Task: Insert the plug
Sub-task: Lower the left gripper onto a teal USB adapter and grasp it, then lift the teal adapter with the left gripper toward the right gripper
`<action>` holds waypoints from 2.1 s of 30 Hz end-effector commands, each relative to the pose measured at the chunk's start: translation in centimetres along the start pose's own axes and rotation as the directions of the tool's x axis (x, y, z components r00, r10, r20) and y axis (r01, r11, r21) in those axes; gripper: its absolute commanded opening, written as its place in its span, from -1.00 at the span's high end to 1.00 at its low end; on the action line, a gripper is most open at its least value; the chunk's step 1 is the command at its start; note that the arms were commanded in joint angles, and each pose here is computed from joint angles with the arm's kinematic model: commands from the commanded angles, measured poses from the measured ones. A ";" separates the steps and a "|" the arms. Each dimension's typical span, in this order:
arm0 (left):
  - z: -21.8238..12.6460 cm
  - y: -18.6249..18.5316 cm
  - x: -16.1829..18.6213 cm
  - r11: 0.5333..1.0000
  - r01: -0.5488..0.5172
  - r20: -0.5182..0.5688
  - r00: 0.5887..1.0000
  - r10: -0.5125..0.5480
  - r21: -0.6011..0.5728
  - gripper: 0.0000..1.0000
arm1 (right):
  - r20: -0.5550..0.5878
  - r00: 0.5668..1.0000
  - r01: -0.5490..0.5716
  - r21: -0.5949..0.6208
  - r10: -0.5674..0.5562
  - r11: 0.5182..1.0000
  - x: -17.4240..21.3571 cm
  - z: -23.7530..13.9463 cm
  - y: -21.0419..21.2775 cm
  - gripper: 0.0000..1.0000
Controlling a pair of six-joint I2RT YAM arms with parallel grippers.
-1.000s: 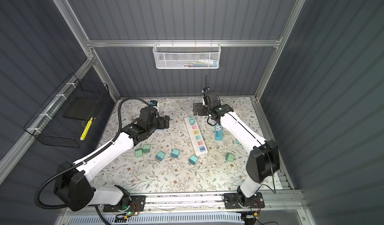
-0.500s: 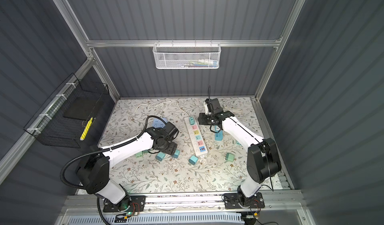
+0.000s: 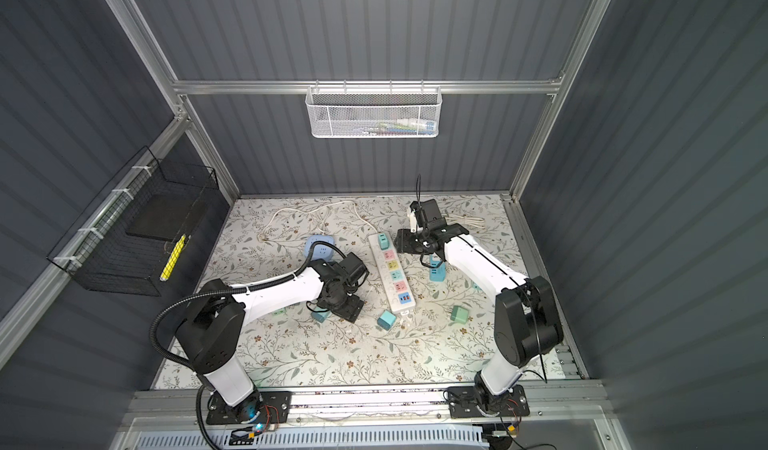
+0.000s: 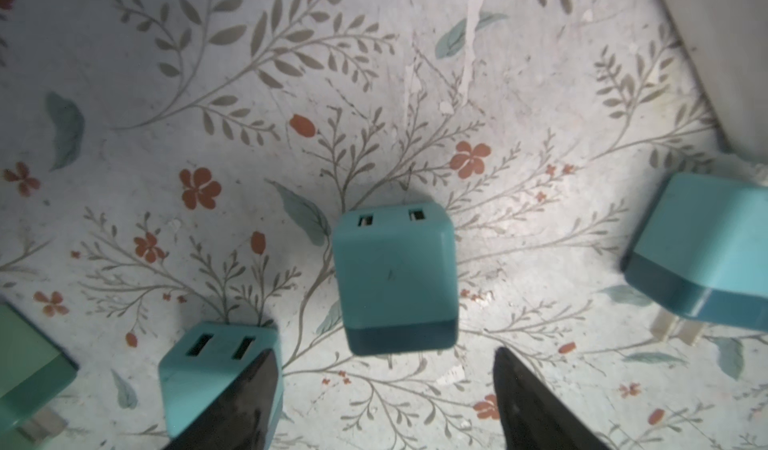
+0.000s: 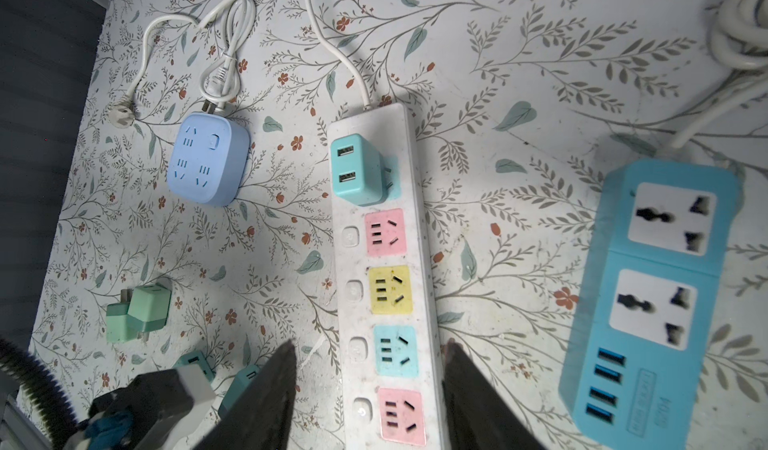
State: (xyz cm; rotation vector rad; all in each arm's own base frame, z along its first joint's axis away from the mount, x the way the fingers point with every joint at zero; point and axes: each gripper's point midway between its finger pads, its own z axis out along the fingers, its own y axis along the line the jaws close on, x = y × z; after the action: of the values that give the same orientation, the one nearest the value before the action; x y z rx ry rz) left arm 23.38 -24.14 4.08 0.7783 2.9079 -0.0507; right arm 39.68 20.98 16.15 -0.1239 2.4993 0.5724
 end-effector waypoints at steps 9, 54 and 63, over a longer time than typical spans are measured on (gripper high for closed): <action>1.4 0.7 -0.5 0.997 -0.050 0.000 0.999 0.050 -0.059 -0.41 | -0.014 1.000 0.006 0.007 -0.006 1.000 0.9 -0.8 -0.2 -0.16; -15.7 -3.6 -15.1 0.933 -0.322 0.869 0.400 0.290 -0.163 0.41 | 0.001 0.996 0.078 -0.385 -0.084 0.920 0.8 -8.3 8.2 -0.03; -15.4 -4.8 -14.6 0.914 -0.386 0.874 0.392 0.286 -0.126 0.40 | -0.081 0.988 0.078 -0.457 -0.129 0.886 2.0 -7.0 9.7 -0.04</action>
State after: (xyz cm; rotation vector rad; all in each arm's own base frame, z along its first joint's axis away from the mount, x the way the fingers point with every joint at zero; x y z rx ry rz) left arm 32.34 -33.84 20.58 0.9240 1.7579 -0.3866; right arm 33.07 25.70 23.73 -0.3993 2.3989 1.0548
